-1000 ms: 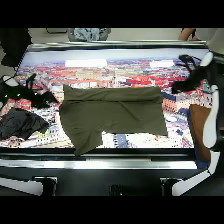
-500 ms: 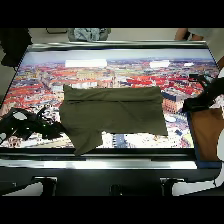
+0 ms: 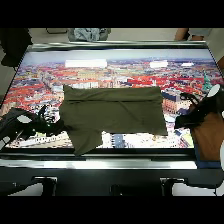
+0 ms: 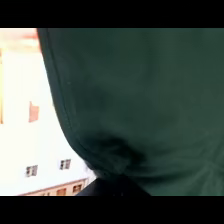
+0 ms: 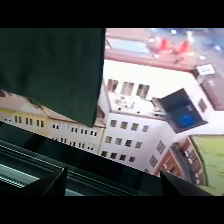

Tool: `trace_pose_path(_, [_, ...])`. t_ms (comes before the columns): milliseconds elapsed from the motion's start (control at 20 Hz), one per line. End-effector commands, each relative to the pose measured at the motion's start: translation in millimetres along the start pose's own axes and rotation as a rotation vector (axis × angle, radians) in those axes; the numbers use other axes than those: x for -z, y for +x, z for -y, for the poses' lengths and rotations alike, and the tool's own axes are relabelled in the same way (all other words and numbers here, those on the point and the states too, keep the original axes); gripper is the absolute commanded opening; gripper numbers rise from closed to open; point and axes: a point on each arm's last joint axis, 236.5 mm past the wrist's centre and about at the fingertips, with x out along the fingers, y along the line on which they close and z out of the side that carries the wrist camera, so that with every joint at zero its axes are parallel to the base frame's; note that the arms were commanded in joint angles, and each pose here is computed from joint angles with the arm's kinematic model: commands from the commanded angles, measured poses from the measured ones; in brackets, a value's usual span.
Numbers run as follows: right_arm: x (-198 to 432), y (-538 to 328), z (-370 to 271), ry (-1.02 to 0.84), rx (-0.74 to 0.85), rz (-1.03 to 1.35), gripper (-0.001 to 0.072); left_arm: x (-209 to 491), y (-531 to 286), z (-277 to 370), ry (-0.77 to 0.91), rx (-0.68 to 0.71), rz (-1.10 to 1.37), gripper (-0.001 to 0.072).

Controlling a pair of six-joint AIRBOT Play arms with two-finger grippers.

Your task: Fold the shirts.

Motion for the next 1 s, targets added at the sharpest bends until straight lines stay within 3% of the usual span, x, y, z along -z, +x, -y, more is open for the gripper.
trace_pose_path(0, [-2.2,34.6,-16.9,0.022,-0.084,0.039,0.0708,-4.9,0.1,0.9,0.0,0.0,0.022,0.0022])
trace_pose_path(400, [-31.8,69.5,-39.0,0.099,-0.221,0.118,0.0662,-5.2,-8.8,8.4,0.022,0.011,0.038,0.0023])
trace_pose_path(450, [-34.3,71.5,-40.4,0.102,-0.215,0.118,0.063,-5.8,-10.4,9.4,0.026,0.011,0.043,0.0023])
trace_pose_path(500, [-36.1,74.4,-43.9,0.11,-0.216,0.11,0.059,-6.4,-11.9,10.5,0.033,0.012,0.048,0.0023])
trace_pose_path(550, [-37.1,77.0,-47.8,0.098,-0.217,0.102,0.0463,-6.3,-12.8,11.1,0.034,0.013,0.049,0.0023])
trace_pose_path(650, [-37.8,77.4,-51.2,0.08,-0.211,0.096,0.0139,-8.2,-16.0,12.4,0.038,0.018,0.049,0.0022])
trace_pose_path(700, [-36.2,74.3,-53.7,0.064,-0.22,0.089,0.0043,-11.7,-20.8,14.9,0.042,0.024,0.051,0.0022])
trace_pose_path(800, [-37.6,57.1,-56.0,-0.008,-0.213,0.11,0.004,-26.9,-40.7,27.4,0.072,0.048,0.071,0.0021])
trace_pose_path(950, [-64.8,-20.8,-58.3,-0.133,-0.103,0.3,0.0038,-69.0,-114.3,81.0,0.247,0.084,0.235,0.0018])
